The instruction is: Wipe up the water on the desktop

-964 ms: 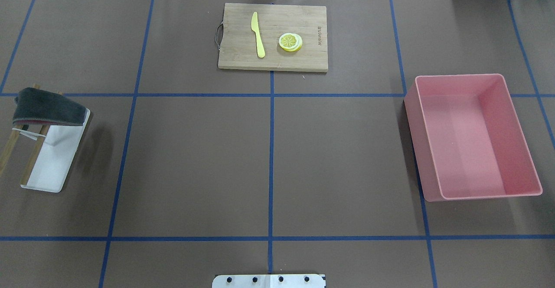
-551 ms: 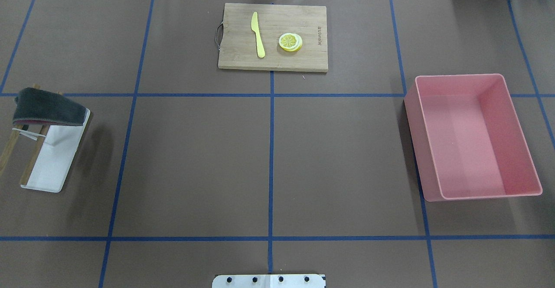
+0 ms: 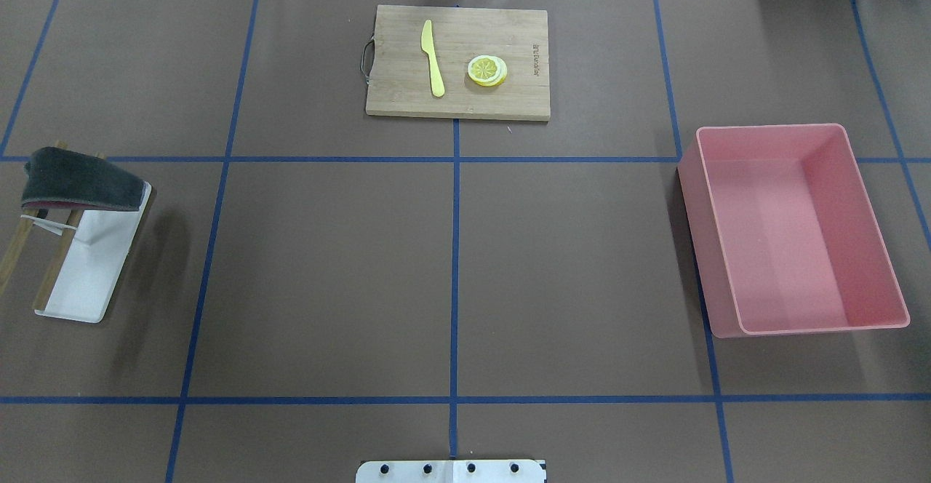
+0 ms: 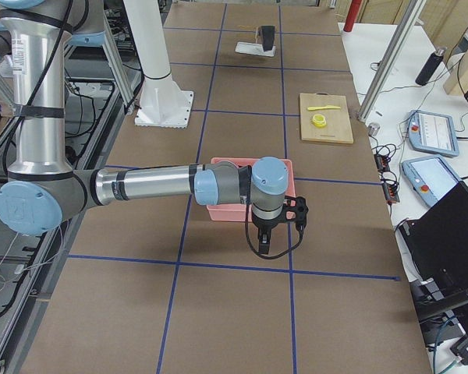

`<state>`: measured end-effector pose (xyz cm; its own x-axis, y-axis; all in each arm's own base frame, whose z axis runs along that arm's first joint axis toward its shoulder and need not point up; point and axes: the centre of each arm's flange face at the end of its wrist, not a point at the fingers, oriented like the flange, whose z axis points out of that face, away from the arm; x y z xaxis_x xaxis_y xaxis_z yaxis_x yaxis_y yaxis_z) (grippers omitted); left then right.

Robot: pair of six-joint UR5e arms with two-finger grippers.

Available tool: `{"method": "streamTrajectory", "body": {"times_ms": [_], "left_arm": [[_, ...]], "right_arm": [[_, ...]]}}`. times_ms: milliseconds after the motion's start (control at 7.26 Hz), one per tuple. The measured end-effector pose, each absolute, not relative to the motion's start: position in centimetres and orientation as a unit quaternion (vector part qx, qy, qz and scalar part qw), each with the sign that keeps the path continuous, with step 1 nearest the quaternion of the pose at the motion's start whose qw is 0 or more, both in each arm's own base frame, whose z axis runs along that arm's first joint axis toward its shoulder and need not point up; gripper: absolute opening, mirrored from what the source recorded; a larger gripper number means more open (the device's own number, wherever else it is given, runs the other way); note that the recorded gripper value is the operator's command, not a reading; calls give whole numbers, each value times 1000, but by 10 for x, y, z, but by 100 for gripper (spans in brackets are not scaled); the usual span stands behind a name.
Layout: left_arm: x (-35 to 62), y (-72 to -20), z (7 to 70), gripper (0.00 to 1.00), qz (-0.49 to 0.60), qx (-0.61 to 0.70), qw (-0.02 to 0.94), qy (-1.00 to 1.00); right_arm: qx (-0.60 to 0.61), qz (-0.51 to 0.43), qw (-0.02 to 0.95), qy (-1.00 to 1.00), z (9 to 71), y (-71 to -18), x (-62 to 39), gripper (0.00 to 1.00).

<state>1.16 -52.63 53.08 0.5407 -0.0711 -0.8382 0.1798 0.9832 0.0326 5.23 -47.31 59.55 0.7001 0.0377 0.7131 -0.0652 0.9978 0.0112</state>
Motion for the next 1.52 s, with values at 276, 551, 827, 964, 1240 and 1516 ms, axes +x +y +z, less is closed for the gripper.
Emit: {"method": "streamTrajectory", "body": {"times_ms": [276, 551, 827, 964, 1240, 1516], "left_arm": [[49, -523, 522, 99, -66, 40, 865, 496], [83, -520, 521, 98, -58, 33, 860, 507], [104, -520, 525, 98, -44, 28, 859, 510], [109, -524, 526, 97, -41, 29, 860, 508], [115, -529, 530, 82, -39, 33, 865, 500], [118, -530, 534, 74, -39, 30, 866, 497]], "right_arm": [[16, 28, 918, -396, 594, -473, 51, 100], [16, 28, 915, -402, 593, -473, 50, 100], [14, 28, 912, -410, 592, -473, 49, 100], [13, 28, 911, -412, 593, -473, 48, 100], [13, 28, 911, -412, 593, -473, 48, 100], [12, 29, 910, -412, 594, -473, 48, 100]]}}
